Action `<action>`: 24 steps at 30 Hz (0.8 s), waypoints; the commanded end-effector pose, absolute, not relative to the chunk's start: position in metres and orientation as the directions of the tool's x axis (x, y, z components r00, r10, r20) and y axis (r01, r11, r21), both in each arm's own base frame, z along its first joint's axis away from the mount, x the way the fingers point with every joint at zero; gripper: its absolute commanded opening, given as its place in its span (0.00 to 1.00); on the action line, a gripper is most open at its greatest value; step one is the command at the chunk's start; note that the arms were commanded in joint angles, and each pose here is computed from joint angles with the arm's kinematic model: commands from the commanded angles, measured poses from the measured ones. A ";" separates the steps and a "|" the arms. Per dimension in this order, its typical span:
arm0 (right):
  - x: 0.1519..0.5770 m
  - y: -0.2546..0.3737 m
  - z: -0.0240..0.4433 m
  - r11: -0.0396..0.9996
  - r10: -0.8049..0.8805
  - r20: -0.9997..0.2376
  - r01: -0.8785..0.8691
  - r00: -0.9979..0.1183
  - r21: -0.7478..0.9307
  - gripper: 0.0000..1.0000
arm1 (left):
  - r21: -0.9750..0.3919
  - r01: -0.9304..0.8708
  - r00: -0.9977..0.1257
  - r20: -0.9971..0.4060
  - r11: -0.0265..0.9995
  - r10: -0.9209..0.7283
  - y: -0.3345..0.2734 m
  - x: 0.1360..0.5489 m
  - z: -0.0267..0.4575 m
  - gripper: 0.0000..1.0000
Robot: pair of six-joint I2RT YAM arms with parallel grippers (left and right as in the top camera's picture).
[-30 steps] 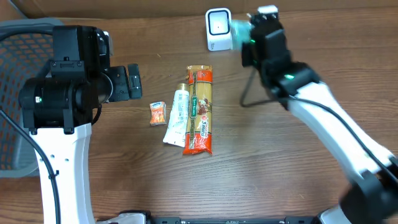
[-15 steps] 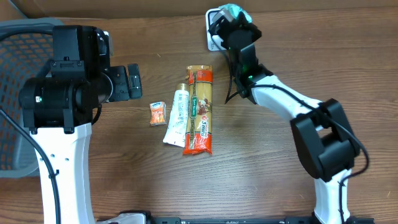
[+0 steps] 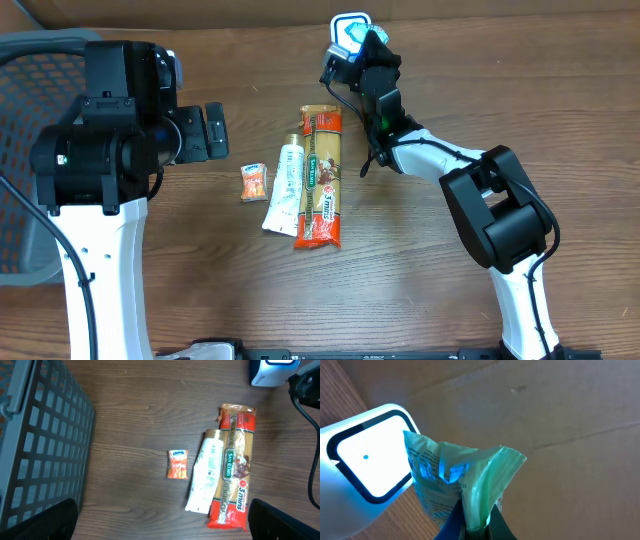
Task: Scan the item barcode
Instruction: 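Carry the wipes pack to the white scanner and hold it there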
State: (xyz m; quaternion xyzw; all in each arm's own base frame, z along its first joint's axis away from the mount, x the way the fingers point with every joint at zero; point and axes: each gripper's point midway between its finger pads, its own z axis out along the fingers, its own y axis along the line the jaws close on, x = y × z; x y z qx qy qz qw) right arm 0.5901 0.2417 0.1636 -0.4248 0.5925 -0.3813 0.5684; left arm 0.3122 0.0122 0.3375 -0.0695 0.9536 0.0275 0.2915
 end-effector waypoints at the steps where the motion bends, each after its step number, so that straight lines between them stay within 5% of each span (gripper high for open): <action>1: 0.592 0.247 0.185 0.356 -0.933 -0.357 -0.018 0.037 -0.934 0.04 | 0.020 -0.165 -0.818 -0.561 0.986 -0.126 0.017 0.313 0.338 1.00; 16: 0.586 0.257 0.186 0.361 -0.932 -0.361 -0.014 0.034 -0.933 0.04 | 0.020 -0.165 -0.818 -0.561 0.986 -0.126 0.017 0.313 0.338 1.00; 24: 0.566 0.252 0.252 0.561 -0.826 -0.564 0.114 0.010 -0.820 0.04 | 0.020 -0.165 -0.818 -0.561 0.986 -0.126 0.017 0.313 0.338 1.00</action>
